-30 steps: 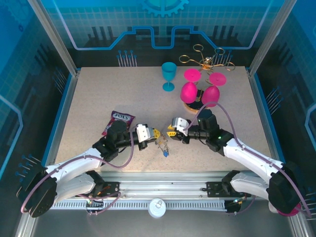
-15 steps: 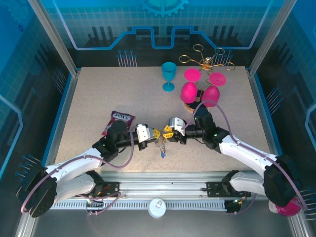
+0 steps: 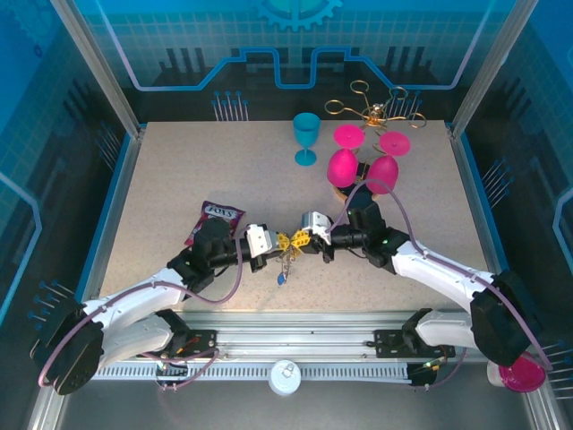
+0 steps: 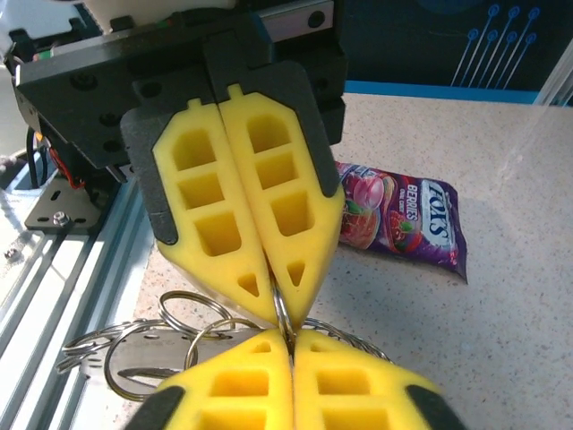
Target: Put the keys on the keyring
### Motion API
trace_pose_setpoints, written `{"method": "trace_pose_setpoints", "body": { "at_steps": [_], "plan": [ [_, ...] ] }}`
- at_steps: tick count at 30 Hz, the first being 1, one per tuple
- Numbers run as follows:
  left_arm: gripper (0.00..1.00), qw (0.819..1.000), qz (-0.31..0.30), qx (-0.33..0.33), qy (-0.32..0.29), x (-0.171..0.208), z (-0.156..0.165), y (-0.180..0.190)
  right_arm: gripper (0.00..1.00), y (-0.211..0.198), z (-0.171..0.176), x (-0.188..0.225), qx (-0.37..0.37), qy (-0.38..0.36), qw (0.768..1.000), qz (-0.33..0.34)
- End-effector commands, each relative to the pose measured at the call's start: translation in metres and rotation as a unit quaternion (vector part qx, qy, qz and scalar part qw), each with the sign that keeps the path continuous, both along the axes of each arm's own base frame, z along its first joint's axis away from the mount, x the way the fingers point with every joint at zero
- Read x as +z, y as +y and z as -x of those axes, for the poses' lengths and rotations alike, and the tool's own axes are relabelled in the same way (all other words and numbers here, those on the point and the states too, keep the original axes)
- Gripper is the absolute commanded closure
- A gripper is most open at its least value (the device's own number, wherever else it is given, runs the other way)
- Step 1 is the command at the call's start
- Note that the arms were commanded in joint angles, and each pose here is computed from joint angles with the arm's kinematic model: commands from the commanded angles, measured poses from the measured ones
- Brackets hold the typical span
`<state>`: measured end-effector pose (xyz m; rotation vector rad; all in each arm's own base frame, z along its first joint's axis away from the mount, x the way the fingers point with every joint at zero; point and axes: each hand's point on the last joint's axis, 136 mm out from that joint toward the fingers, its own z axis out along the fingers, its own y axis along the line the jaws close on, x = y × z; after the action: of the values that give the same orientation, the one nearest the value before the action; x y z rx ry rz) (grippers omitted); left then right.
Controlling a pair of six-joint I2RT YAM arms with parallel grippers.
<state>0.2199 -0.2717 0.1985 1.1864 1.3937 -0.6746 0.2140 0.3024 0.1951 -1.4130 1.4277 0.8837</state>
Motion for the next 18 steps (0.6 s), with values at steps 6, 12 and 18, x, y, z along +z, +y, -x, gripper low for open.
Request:
{"method": "trace_pose_setpoints", "body": {
  "at_steps": [6,12,18],
  "plan": [
    [0.87,1.000,-0.003,0.005,-0.003,0.008,-0.003,0.000,1.00,0.003,0.004,0.019,0.016,-0.030,0.999,0.015],
    [0.82,0.993,-0.110,0.013,0.049,-0.020,-0.006,0.008,1.00,-0.001,0.010,0.017,0.029,-0.037,0.994,0.101],
    [0.92,0.988,-0.145,-0.001,0.060,-0.021,-0.009,0.005,1.00,0.008,0.019,0.015,0.058,-0.058,0.983,0.166]
  ]
}}
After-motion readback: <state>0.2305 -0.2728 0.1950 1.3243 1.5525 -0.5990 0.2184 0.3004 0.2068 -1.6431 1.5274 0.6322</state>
